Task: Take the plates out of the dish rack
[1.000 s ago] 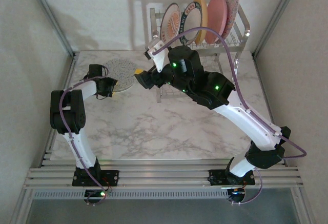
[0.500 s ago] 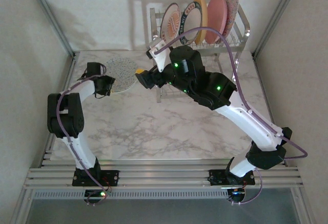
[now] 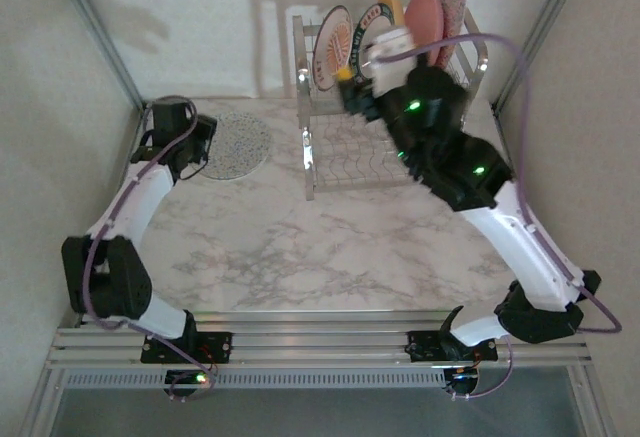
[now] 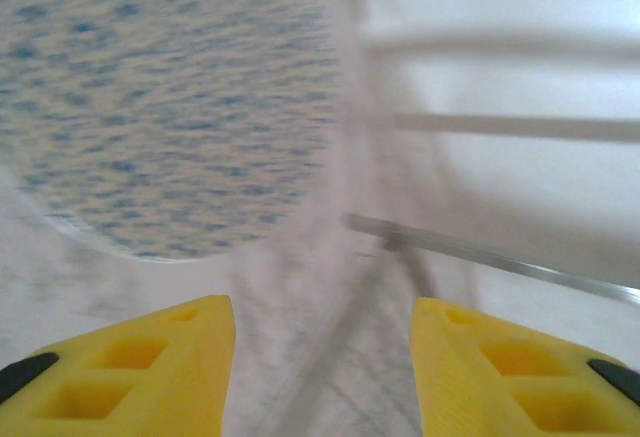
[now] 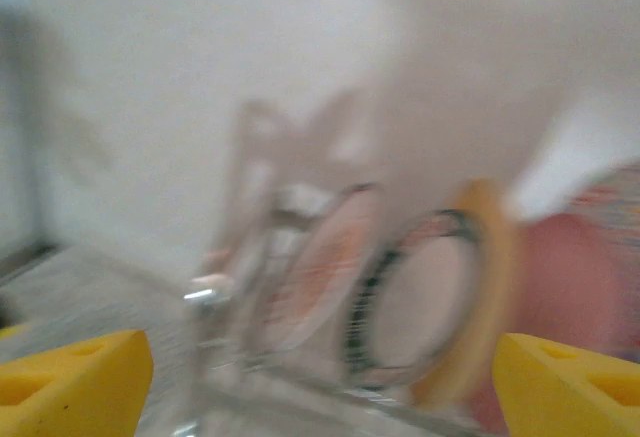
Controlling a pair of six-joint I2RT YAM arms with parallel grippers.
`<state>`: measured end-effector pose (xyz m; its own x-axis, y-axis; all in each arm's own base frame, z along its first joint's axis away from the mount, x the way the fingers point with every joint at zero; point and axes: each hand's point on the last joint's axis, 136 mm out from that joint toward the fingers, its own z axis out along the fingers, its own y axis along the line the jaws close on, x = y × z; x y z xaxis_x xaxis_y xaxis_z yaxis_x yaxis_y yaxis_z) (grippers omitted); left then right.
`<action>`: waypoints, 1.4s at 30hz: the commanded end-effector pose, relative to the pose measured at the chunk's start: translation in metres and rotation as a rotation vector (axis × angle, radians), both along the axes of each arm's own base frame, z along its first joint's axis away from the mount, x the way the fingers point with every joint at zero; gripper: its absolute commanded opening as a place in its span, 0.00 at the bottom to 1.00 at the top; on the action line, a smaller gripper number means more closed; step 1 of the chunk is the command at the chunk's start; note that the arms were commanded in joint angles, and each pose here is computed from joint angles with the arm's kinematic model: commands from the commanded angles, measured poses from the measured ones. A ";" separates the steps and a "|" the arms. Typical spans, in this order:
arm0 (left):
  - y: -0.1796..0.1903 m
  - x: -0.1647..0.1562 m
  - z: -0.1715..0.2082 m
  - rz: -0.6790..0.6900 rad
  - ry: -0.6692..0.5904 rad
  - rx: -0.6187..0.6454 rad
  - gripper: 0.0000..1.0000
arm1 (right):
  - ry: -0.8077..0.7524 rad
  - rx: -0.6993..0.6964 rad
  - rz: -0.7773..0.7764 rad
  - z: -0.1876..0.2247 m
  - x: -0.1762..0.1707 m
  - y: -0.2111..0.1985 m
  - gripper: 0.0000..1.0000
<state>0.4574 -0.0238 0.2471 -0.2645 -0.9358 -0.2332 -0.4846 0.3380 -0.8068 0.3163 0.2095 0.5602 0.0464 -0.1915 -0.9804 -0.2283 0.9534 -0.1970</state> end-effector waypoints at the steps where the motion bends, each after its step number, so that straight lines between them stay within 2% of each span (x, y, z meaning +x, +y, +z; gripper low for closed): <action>1: -0.018 -0.007 0.098 0.005 -0.251 0.053 0.50 | -0.077 0.180 -0.252 0.043 0.012 -0.097 0.89; 6: -0.077 -0.028 0.186 -0.143 -0.543 0.075 0.52 | -0.051 0.310 -0.268 0.044 0.055 -0.143 0.95; 13: -0.153 -0.062 0.247 -0.362 -0.759 0.106 0.53 | 0.007 0.355 -0.131 0.032 0.113 -0.154 0.96; 19: -0.186 -0.081 0.270 -0.463 -0.856 0.093 0.54 | 0.053 0.361 -0.108 0.014 0.144 -0.153 0.90; 24: -0.198 -0.084 0.272 -0.499 -0.859 0.095 0.54 | 0.089 0.344 -0.125 -0.003 0.161 -0.153 0.84; 33: -0.204 -0.085 0.281 -0.511 -0.878 0.079 0.54 | 0.114 0.303 -0.172 -0.020 0.178 -0.158 0.62; 42: -0.206 -0.100 0.308 -0.521 -0.975 0.044 0.55 | 0.123 0.284 -0.195 -0.027 0.188 -0.160 0.49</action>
<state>0.3767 -0.2297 0.5148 -0.3530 -0.7331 -0.5813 0.4559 0.4078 -0.7911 0.5058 0.0530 0.5173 -0.1313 0.1011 -0.9862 -0.0550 0.9925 0.1091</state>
